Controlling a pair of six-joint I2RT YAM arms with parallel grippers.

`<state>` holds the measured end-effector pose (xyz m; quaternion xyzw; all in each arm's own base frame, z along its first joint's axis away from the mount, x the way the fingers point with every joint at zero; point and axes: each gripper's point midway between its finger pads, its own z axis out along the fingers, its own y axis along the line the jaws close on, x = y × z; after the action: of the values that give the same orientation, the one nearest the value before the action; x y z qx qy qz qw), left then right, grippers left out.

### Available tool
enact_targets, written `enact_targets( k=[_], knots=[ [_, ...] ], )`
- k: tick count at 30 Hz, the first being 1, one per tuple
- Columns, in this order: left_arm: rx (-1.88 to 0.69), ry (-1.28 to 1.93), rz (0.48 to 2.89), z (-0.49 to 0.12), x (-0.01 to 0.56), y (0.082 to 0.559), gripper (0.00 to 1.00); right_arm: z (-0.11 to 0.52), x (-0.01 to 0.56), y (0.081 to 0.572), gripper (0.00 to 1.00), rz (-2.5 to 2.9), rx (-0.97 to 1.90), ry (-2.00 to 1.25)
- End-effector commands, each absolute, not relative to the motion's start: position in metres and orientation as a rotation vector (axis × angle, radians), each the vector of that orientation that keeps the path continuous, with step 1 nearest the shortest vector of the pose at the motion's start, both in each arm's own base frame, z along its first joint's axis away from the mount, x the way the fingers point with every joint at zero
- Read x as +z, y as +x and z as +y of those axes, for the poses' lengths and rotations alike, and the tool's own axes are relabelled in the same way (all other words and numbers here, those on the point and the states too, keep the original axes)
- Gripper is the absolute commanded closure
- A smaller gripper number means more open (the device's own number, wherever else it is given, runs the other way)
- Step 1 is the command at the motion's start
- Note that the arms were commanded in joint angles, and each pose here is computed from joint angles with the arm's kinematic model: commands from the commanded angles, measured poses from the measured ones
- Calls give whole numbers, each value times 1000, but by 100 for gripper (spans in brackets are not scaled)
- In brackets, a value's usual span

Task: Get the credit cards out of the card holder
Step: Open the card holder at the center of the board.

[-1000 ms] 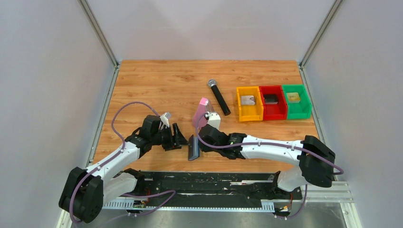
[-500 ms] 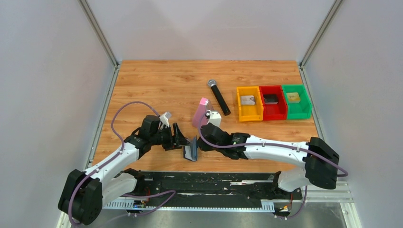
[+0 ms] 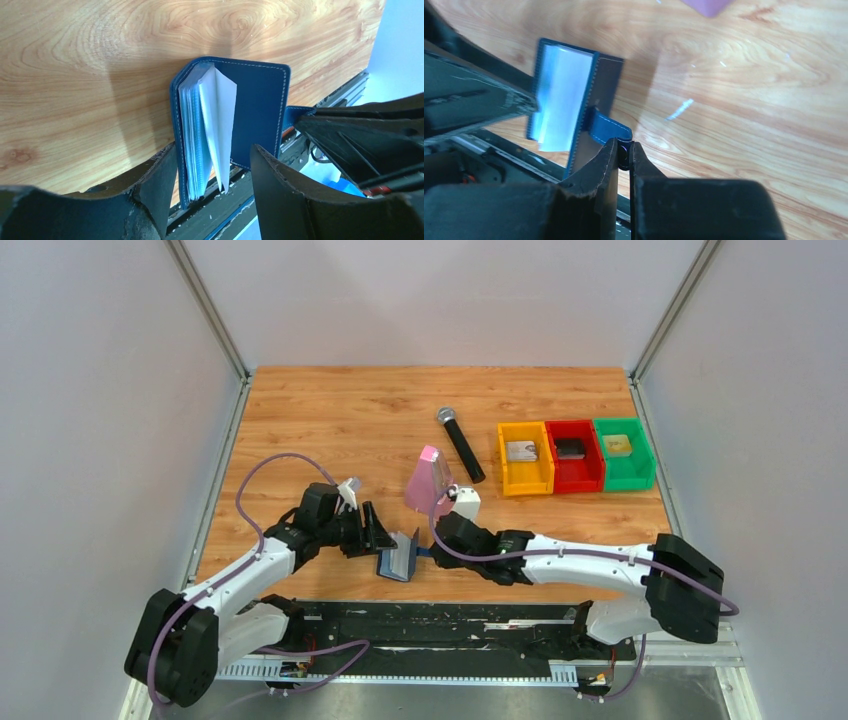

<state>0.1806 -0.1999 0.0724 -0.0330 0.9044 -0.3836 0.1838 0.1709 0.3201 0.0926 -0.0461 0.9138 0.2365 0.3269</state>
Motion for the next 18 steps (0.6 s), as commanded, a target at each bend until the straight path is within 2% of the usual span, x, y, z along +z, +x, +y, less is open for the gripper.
enact_targets(
  k=[1, 3, 11, 15, 16, 18],
  knots=[
    [-1079, -57, 2526, -202, 74, 185, 38, 302, 84, 171, 100, 2396, 595, -32],
    [-1088, -64, 2527, -203, 72, 184, 42, 296, 77, 170, 100, 2399, 571, -16],
    [-1151, -73, 2523, -210, 72, 185, 73, 284, 70, 173, 94, 2399, 507, -10],
    [-1174, -67, 2508, -212, 76, 184, 90, 281, 76, 175, 80, 2391, 495, 2],
    [-1183, -64, 2497, -212, 79, 185, 97, 281, 79, 175, 76, 2393, 491, 4],
    [-1190, -65, 2480, -213, 84, 185, 100, 280, 88, 175, 71, 2399, 491, 10]
  ],
)
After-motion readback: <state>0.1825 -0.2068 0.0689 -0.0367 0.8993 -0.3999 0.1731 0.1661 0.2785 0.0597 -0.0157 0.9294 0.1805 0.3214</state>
